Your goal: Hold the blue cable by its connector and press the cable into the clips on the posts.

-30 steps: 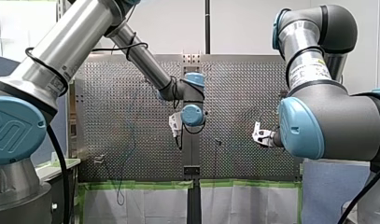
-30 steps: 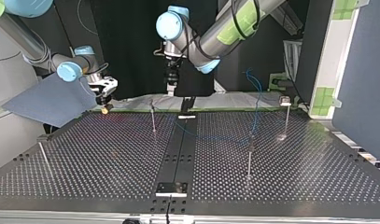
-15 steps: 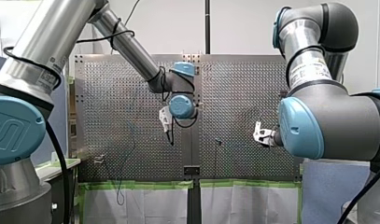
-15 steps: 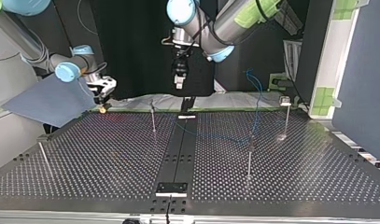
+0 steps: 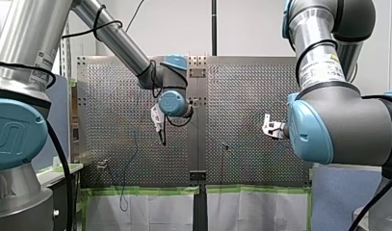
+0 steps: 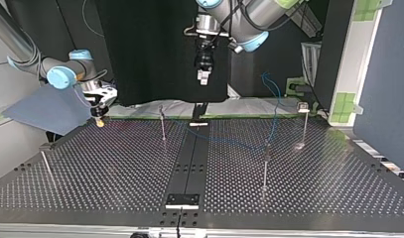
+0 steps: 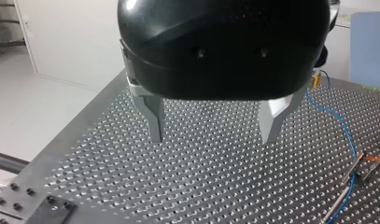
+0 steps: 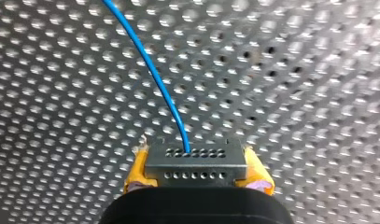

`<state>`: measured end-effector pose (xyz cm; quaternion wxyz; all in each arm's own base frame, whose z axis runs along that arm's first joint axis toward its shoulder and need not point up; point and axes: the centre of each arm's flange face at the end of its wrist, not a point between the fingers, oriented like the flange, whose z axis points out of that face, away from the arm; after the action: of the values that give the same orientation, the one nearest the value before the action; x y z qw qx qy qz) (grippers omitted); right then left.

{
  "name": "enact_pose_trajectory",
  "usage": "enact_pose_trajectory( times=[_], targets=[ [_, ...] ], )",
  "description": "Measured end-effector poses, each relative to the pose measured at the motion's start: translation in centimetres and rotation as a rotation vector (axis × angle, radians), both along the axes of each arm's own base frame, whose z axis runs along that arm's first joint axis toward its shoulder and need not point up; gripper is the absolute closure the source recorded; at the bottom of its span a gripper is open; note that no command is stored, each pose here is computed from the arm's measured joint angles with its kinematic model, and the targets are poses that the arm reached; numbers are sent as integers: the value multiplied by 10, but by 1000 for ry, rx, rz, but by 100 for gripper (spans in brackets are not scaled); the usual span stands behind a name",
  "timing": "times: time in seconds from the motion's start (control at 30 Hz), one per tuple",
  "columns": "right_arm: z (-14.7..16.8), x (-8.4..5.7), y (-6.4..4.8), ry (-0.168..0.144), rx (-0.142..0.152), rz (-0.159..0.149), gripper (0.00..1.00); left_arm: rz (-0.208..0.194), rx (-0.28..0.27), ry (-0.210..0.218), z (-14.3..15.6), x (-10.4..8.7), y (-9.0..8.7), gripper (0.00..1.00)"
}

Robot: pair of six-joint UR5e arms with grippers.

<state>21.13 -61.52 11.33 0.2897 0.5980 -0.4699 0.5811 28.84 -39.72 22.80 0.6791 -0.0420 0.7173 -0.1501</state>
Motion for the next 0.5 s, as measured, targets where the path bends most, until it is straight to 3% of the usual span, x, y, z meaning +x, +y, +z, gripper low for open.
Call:
enact_pose_trajectory(
  times=[0.2,0.4,0.5],
  targets=[
    [28,2,1,20,-54,-11,100,-4,-4,-1,5,-14,16,0],
    [60,16,7,38,-115,13,100,-19,0,0,9,-36,31,0],
    [67,19,9,38,-125,18,100,-22,3,-1,10,-47,40,0]
  ],
)
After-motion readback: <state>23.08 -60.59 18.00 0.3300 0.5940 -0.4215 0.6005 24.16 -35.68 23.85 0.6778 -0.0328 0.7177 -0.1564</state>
